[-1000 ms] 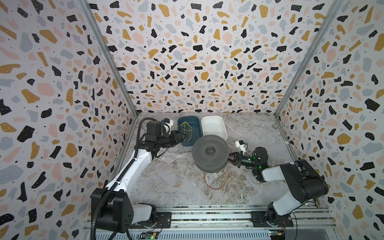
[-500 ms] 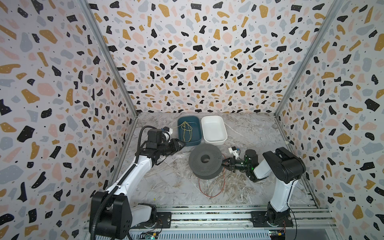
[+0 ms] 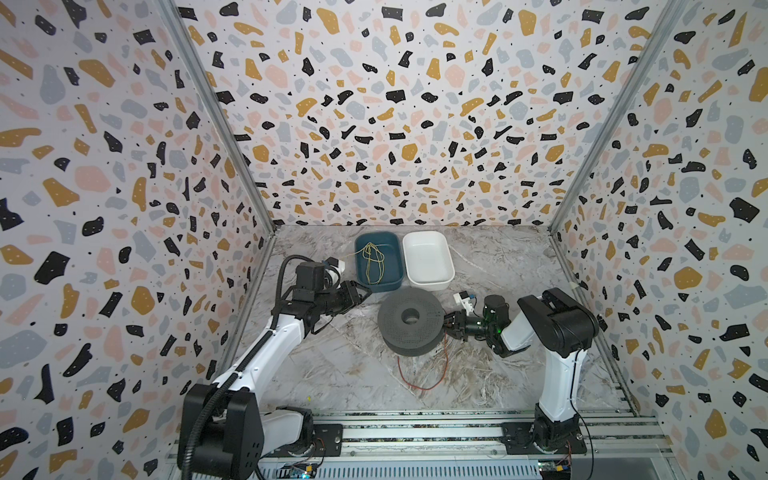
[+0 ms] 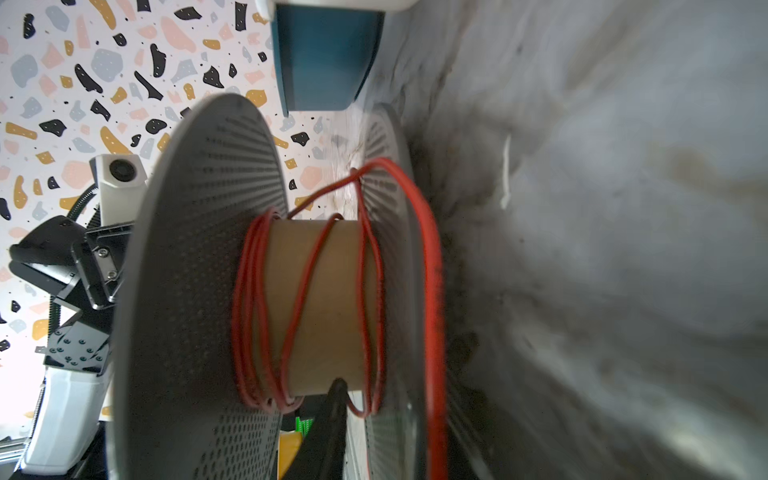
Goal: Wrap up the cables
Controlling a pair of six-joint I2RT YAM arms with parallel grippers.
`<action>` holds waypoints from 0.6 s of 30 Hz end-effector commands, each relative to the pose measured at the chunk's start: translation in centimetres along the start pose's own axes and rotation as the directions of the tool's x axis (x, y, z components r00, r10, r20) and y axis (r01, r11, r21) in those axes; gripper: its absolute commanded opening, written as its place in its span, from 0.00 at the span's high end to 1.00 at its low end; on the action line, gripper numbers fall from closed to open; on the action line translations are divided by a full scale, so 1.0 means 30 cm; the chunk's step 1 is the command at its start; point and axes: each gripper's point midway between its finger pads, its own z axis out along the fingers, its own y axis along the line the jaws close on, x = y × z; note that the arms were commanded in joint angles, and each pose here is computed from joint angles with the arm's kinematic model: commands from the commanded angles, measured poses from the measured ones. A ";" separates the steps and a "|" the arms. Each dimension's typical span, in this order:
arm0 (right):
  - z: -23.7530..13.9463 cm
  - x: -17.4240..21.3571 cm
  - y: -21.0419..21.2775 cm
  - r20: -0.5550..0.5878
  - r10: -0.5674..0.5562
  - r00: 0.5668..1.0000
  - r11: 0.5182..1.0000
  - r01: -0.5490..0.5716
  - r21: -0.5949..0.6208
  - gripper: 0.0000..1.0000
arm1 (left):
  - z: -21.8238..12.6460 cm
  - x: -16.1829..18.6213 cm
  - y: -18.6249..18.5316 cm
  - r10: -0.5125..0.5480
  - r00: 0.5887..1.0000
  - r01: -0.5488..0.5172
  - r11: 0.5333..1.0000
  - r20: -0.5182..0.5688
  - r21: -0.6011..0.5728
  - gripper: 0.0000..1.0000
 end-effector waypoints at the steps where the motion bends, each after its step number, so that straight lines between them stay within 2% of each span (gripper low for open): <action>1: -0.021 -0.006 -0.024 0.000 -0.025 1.000 0.997 0.025 0.071 0.59 | -0.009 0.016 0.001 0.015 1.000 -0.015 1.000 0.009 0.010 0.55; 10: -0.124 0.031 -0.047 -0.026 -0.049 0.998 0.969 0.054 0.242 0.32 | 0.002 0.124 0.051 -0.035 0.999 0.035 0.999 0.011 -0.028 0.54; 18: -0.231 0.119 -0.080 -0.066 -0.074 0.995 0.925 0.093 0.369 0.29 | -0.004 0.181 0.058 -0.053 0.998 0.054 0.998 0.032 -0.036 0.54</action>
